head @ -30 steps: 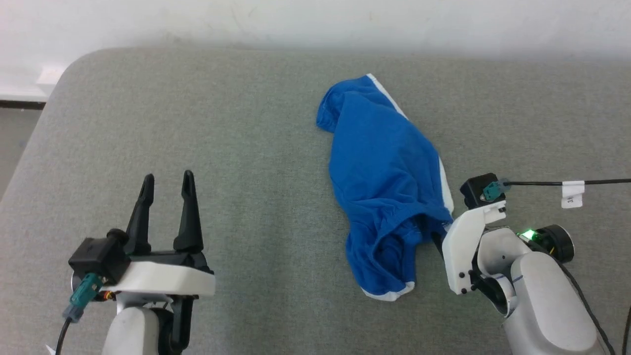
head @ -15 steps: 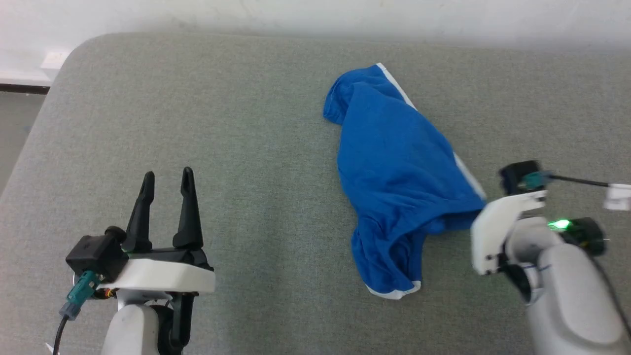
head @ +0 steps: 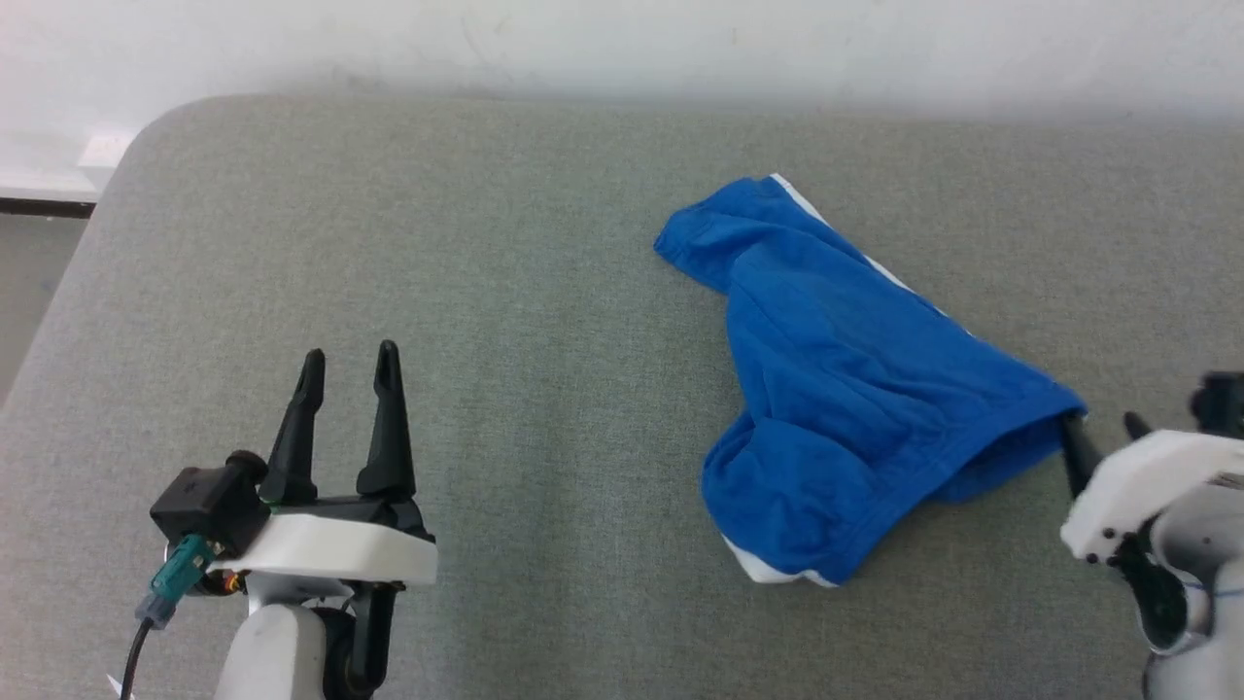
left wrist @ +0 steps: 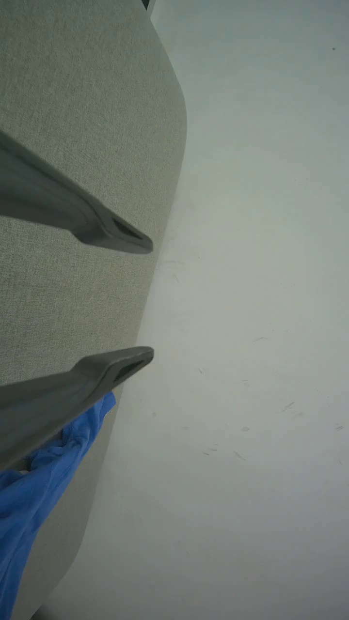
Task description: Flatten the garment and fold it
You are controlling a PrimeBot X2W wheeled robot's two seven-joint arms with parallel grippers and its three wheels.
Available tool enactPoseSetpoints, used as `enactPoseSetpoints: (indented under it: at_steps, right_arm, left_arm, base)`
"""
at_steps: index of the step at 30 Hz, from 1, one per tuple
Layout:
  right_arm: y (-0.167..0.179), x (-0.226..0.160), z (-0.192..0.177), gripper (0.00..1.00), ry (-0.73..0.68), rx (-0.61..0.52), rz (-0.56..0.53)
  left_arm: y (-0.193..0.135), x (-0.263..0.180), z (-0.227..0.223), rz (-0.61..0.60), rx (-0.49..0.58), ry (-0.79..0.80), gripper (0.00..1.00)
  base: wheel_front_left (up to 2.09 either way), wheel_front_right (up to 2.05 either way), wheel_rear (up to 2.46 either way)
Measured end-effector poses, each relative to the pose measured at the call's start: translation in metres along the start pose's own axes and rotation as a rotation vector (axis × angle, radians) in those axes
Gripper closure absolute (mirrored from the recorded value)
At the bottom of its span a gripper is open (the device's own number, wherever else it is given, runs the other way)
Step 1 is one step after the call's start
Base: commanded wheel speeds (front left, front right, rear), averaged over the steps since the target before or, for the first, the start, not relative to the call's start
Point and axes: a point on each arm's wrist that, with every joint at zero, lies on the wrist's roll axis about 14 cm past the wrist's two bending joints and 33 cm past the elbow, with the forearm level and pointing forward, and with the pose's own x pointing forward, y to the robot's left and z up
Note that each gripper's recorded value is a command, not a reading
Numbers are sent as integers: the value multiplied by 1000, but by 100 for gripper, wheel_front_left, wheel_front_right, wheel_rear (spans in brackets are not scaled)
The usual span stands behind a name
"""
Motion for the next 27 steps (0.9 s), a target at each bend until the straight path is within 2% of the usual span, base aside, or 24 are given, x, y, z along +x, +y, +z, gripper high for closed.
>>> enactPoseSetpoints:
  at_steps: [4, 10, 13, 15, 19, 22, 27]
  right_arm:
    - [-11, -20, 12, 0, -134, 94, 0]
    - [-17, -45, -12, 0, -133, 128, 5]
    - [-23, -53, -7, 0, -166, 129, -8]
    - [-27, -57, -1, 0, -192, 130, -20]
    - [-34, -60, -1, 0, -199, 132, -38]
    - [-37, -61, -4, 0, -195, 141, -44]
    - [-41, -64, -5, 0, -204, 152, -54]
  left_arm:
    - [1, -3, 5, 4, -3, -13, 0]
    - [-7, -5, -2, -13, -35, 6, 0]
    - [-20, -3, -17, -42, -82, 50, 0]
    - [-40, 2, -35, -94, -114, 112, 0]
    - [-106, 23, -63, -288, -151, 301, 0]
    - [-146, 20, -101, -413, -91, 559, 0]
    - [-159, -6, -162, -477, 103, 917, 0]
  base:
    - [0, 0, 0]
    - [0, 0, 0]
    - [0, 0, 0]
    - [0, 0, 0]
    - [0, 0, 0]
    - [0, 0, 0]
    - [0, 0, 0]
